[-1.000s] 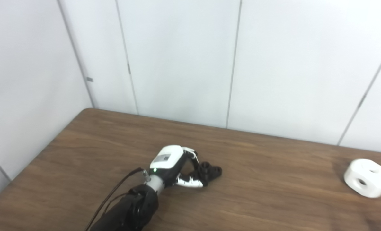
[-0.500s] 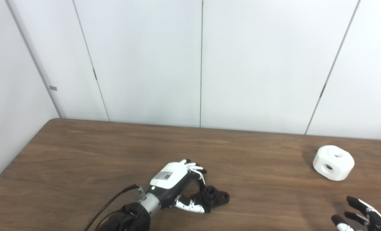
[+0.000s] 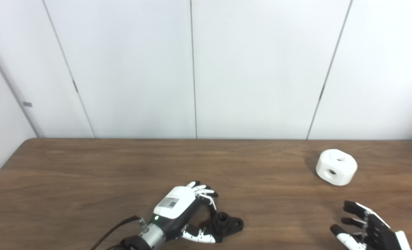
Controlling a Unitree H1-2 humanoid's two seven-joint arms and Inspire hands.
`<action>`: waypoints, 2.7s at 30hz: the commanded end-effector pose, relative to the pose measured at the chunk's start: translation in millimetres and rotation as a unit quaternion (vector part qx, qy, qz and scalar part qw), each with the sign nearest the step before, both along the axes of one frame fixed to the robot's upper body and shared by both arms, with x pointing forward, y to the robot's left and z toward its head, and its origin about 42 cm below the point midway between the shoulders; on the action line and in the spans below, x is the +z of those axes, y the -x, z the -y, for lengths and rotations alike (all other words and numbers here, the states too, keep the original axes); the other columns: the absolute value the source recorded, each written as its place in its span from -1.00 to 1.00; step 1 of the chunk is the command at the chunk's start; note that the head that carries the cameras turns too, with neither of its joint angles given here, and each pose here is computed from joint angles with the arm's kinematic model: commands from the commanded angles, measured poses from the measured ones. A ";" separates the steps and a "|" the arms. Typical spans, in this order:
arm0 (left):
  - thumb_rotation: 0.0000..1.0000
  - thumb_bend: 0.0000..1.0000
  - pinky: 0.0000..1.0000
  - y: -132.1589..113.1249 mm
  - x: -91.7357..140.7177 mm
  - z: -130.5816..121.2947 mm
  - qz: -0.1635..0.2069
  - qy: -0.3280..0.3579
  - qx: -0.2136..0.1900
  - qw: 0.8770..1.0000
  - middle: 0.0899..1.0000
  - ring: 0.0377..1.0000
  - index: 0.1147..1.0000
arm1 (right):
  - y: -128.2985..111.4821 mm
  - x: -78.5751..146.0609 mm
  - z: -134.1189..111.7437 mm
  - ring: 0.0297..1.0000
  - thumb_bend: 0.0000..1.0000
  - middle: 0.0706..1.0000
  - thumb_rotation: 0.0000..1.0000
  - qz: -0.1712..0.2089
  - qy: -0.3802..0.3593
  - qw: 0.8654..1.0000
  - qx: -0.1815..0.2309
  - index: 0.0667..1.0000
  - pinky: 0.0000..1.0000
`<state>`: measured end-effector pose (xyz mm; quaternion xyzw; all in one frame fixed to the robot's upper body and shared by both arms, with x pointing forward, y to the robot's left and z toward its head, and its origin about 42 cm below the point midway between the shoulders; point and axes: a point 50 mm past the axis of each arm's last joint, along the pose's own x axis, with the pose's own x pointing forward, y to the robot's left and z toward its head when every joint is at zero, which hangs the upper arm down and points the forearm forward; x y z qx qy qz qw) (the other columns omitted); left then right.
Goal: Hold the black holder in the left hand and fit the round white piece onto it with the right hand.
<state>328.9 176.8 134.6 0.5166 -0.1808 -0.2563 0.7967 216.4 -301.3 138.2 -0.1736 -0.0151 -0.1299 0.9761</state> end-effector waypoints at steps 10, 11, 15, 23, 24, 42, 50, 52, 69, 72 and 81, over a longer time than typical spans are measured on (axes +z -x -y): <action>-0.90 0.03 0.96 4.5 -22.2 -7.4 -0.026 -0.016 -0.020 0.999 0.65 0.82 -0.17 | -8.3 55.7 25.9 0.46 0.30 0.59 0.01 0.079 0.107 0.990 -0.036 0.58 0.14; -0.90 0.03 0.97 3.6 -23.0 -9.0 -0.027 -0.017 -0.020 0.999 0.65 0.82 -0.17 | -9.0 62.3 26.6 0.48 0.31 0.60 -0.02 0.088 0.110 0.989 -0.041 0.58 0.14; -0.90 0.03 0.96 0.8 -26.9 -15.6 -0.029 -0.010 -0.017 0.999 0.64 0.81 -0.17 | -16.1 81.7 30.0 0.51 0.32 0.62 -0.03 0.113 0.147 0.981 -0.061 0.60 0.16; -0.90 0.03 1.00 -7.0 -25.1 -31.5 -0.026 -0.007 -0.016 1.000 0.63 0.80 -0.17 | -46.2 117.3 53.5 0.67 0.59 0.75 0.34 0.098 0.206 0.970 -0.089 0.78 0.36; -0.90 0.03 1.00 -7.8 -24.6 -33.6 -0.026 -0.007 -0.016 1.000 0.63 0.80 -0.17 | -49.2 120.0 55.0 0.69 0.66 0.76 0.34 0.095 0.210 0.969 -0.089 0.79 0.39; -0.91 0.03 1.00 -10.9 -14.3 -52.0 -0.016 -0.008 -0.022 1.000 0.63 0.84 -0.17 | -122.1 125.6 82.6 0.88 1.00 0.94 0.26 -0.014 0.294 0.954 -0.066 0.80 0.39; -0.91 0.03 1.00 -11.1 -9.0 -52.3 -0.015 -0.011 -0.024 1.000 0.65 0.85 -0.17 | -149.1 115.8 71.4 0.96 0.97 0.97 0.20 -0.047 0.292 0.955 -0.018 0.81 0.45; -0.91 0.03 1.00 -10.5 -8.4 -52.8 -0.018 -0.013 -0.023 0.999 0.66 0.86 -0.17 | -155.6 111.8 68.2 0.97 0.99 0.98 0.22 -0.053 0.294 0.954 -0.006 0.81 0.47; -0.91 0.03 1.00 -6.8 -8.4 -58.4 -0.020 -0.007 -0.026 0.999 0.65 0.86 -0.17 | -198.9 83.9 48.9 1.00 0.92 1.00 0.11 -0.087 0.300 0.950 0.024 0.77 0.56; -0.91 0.03 1.00 -5.3 -7.9 -59.8 -0.023 -0.006 -0.025 0.999 0.64 0.86 -0.17 | -204.5 82.9 48.6 1.00 0.92 1.00 0.10 -0.096 0.304 0.948 0.019 0.76 0.60; -0.91 0.03 1.00 -3.4 -6.9 -61.3 -0.027 -0.004 -0.027 0.999 0.66 0.87 -0.17 | -210.9 81.7 55.6 1.00 0.93 1.00 0.13 -0.104 0.308 0.946 0.005 0.77 0.63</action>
